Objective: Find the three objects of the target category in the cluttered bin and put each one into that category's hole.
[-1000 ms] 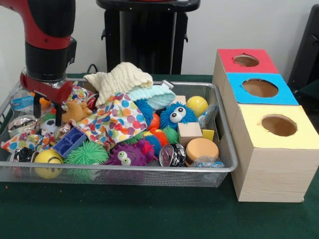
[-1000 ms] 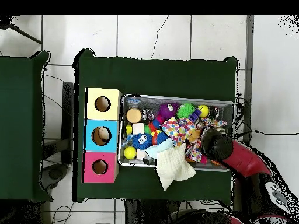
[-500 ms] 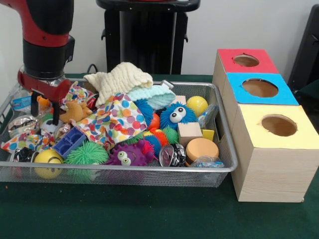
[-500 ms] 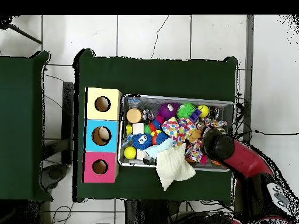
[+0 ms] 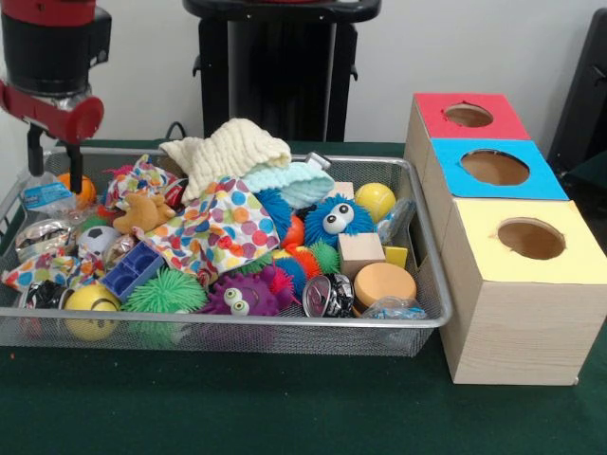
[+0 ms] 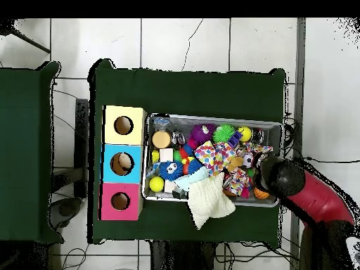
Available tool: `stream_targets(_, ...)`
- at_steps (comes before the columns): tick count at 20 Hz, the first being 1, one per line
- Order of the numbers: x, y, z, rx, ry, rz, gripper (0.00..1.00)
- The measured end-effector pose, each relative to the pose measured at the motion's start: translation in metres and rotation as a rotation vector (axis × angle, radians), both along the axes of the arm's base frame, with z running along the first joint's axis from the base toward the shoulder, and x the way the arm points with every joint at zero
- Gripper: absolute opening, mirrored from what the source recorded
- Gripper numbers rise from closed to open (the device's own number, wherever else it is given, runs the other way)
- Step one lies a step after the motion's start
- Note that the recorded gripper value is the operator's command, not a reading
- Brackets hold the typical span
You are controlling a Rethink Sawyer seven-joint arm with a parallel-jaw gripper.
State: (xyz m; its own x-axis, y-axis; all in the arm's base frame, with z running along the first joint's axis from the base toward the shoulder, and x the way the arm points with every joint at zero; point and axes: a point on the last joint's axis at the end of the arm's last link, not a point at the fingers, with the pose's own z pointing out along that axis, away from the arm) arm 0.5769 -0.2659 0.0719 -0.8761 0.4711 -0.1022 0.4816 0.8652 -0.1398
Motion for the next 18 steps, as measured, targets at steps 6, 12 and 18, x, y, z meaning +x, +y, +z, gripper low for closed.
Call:
stream_targets(6, 0.003, -0.002, 0.024, 0.006, 0.003, -0.007, 1.0)
stream_targets(12, 0.004, -0.004, 0.028, 0.002, -0.005, -0.009, 1.0)
stream_targets(18, 0.003, -0.01, 0.028, 0.009, -0.009, -0.02, 1.0)
